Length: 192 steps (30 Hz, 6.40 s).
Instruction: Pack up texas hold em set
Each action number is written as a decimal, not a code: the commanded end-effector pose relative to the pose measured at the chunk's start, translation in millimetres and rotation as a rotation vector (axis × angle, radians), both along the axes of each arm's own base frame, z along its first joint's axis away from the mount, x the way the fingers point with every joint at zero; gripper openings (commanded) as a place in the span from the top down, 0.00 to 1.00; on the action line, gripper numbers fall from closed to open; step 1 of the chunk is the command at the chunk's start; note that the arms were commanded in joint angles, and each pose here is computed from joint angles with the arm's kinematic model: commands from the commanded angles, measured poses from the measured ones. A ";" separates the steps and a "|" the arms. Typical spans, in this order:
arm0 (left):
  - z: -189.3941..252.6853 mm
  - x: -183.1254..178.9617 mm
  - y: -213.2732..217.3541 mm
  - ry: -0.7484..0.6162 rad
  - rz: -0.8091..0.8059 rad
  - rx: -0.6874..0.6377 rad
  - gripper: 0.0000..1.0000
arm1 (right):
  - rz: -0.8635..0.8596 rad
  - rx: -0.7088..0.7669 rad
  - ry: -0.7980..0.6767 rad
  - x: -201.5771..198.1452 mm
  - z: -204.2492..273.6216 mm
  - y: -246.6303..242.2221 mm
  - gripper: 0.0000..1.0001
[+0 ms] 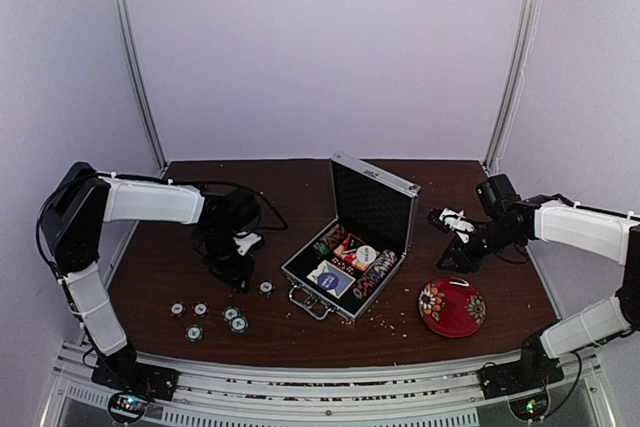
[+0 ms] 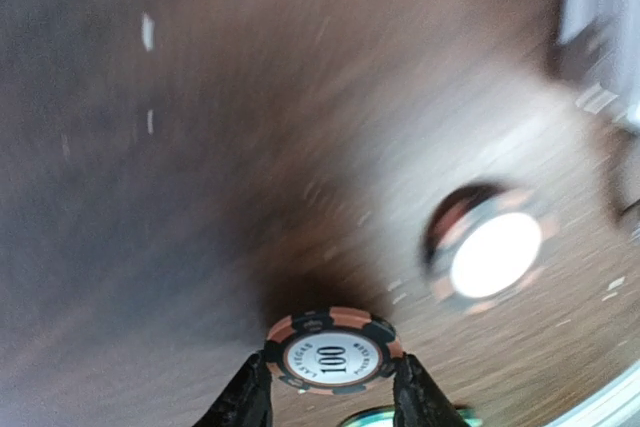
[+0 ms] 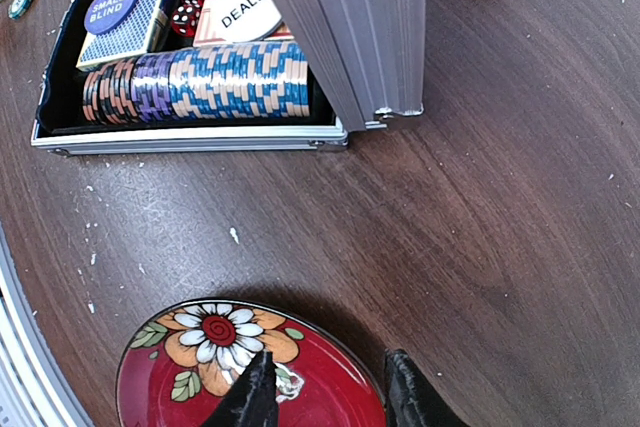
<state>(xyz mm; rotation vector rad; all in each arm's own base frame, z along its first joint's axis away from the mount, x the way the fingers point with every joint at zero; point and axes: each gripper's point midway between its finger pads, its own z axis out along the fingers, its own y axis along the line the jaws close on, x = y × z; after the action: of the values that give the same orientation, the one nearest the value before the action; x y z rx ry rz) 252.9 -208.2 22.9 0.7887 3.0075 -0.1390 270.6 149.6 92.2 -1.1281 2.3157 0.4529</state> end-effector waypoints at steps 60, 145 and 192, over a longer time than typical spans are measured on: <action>-11.8 -2.3 -66.6 -0.046 -0.172 0.024 0.41 | 0.012 0.004 -0.001 2.4 3.3 3.3 0.63; 29.0 -24.4 -262.9 -0.446 -0.355 -0.528 0.56 | 0.004 -0.011 0.013 3.4 -3.4 1.4 0.64; 34.6 -3.2 74.4 -0.127 0.198 0.159 0.20 | 0.020 -0.011 0.005 1.0 0.4 1.7 0.63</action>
<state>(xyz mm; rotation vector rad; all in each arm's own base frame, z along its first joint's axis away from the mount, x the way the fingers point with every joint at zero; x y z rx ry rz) 269.1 -161.5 60.0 0.5439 2.8654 0.1070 268.5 148.9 83.4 -1.1419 2.3453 0.4610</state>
